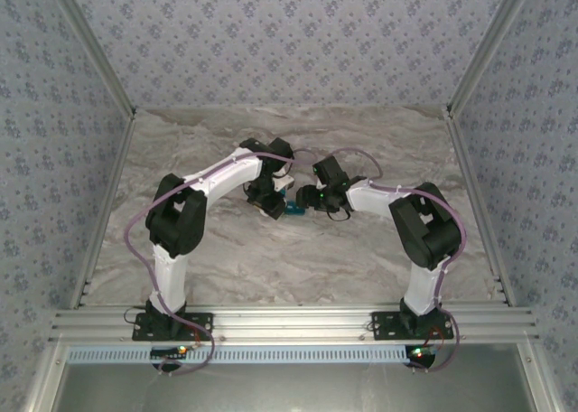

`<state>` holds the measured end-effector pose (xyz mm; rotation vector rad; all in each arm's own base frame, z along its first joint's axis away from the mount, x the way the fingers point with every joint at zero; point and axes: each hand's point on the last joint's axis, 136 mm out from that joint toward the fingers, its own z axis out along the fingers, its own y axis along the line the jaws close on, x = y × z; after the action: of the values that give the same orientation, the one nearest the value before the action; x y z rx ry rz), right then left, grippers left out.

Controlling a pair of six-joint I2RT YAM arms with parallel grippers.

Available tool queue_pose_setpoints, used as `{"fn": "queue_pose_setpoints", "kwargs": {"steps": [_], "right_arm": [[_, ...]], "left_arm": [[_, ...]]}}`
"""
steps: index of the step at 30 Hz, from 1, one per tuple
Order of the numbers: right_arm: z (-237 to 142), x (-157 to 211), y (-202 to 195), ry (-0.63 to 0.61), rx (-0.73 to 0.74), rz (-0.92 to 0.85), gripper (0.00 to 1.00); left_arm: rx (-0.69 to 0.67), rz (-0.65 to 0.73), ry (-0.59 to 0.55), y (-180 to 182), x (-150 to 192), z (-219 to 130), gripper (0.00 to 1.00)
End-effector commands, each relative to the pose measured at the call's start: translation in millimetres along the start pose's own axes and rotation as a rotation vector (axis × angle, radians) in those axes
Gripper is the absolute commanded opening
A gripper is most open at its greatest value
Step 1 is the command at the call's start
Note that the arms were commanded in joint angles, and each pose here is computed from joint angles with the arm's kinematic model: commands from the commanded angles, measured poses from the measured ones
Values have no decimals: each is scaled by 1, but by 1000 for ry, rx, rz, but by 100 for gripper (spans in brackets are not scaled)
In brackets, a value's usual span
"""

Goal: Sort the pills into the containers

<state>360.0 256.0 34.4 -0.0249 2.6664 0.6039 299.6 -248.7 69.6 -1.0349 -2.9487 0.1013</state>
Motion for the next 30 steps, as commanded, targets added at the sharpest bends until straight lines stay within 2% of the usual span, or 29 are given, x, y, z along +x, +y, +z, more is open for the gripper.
{"fn": "queue_pose_setpoints", "kwargs": {"steps": [1,7,16,30], "right_arm": [[11,11,1,40,-5,10,66],[11,10,1,38,-5,8,66],[10,10,0,37,-1,11,66],[10,11,-1,39,-1,13,66]], "left_arm": [[21,13,37,-4,5,4,0],[29,21,38,-6,6,0,0],[38,30,99,-7,12,10,0],[13,29,40,-4,3,-4,0]]}}
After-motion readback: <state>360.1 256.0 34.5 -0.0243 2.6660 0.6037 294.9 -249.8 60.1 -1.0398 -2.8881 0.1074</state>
